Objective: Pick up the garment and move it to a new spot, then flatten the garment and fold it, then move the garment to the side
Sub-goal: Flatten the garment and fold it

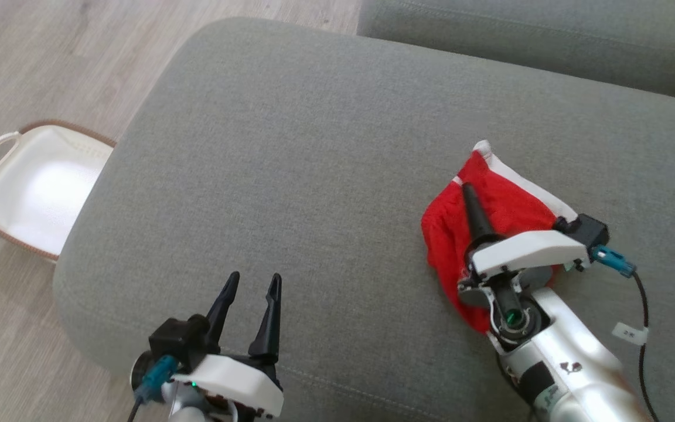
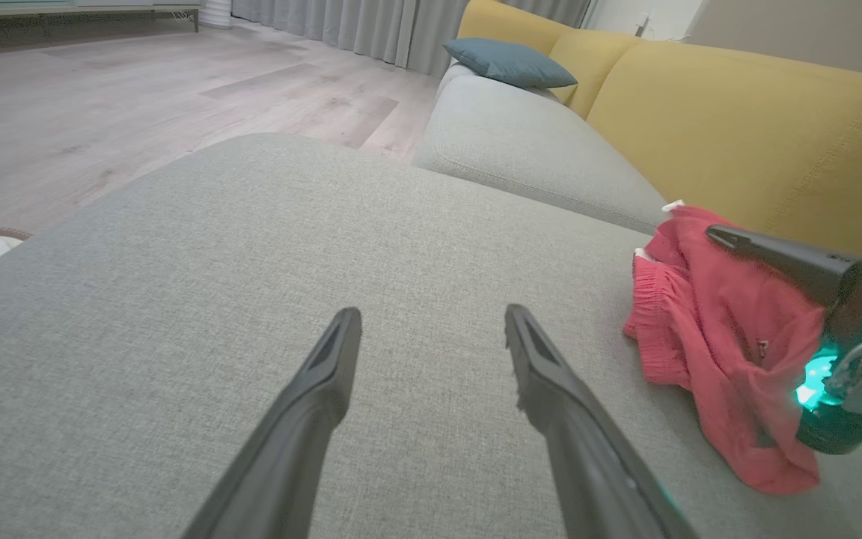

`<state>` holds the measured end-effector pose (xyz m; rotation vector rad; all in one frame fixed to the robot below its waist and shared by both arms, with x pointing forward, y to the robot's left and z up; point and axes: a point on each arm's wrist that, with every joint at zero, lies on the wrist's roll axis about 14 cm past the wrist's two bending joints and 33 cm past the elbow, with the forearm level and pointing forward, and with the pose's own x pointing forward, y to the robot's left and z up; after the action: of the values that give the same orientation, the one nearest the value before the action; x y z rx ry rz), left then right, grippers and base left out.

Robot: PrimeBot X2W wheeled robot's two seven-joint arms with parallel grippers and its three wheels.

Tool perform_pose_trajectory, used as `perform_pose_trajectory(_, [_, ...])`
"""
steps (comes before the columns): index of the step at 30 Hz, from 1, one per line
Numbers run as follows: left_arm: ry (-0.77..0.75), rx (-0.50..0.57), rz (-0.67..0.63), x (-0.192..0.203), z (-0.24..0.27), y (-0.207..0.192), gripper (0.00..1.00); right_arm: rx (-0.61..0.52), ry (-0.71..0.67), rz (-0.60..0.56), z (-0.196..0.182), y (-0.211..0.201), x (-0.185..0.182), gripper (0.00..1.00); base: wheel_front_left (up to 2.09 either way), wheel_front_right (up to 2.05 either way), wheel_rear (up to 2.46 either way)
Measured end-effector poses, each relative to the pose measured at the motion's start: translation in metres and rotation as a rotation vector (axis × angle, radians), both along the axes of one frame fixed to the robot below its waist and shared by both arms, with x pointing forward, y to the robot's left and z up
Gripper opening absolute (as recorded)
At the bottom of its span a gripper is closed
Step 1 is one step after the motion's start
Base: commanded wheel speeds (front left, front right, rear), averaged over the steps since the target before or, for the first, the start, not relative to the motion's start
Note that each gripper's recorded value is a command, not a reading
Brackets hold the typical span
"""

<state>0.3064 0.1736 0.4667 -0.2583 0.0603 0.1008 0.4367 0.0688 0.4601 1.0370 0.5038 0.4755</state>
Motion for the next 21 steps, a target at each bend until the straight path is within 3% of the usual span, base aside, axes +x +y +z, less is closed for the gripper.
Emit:
perform_pose_trajectory(13, [0.010,-0.002,0.001,0.009,-0.001,-0.002,1.00,-0.155,-0.027,0.205,-0.027,0.031,-0.024,1.00,0.00,0.00,0.00])
perform_pose_trajectory(21, [0.004,-0.003,-0.019,0.013,0.000,-0.007,1.00,-0.219,-0.076,0.244,-0.027,0.030,-0.030,1.00,0.00,0.00,0.00])
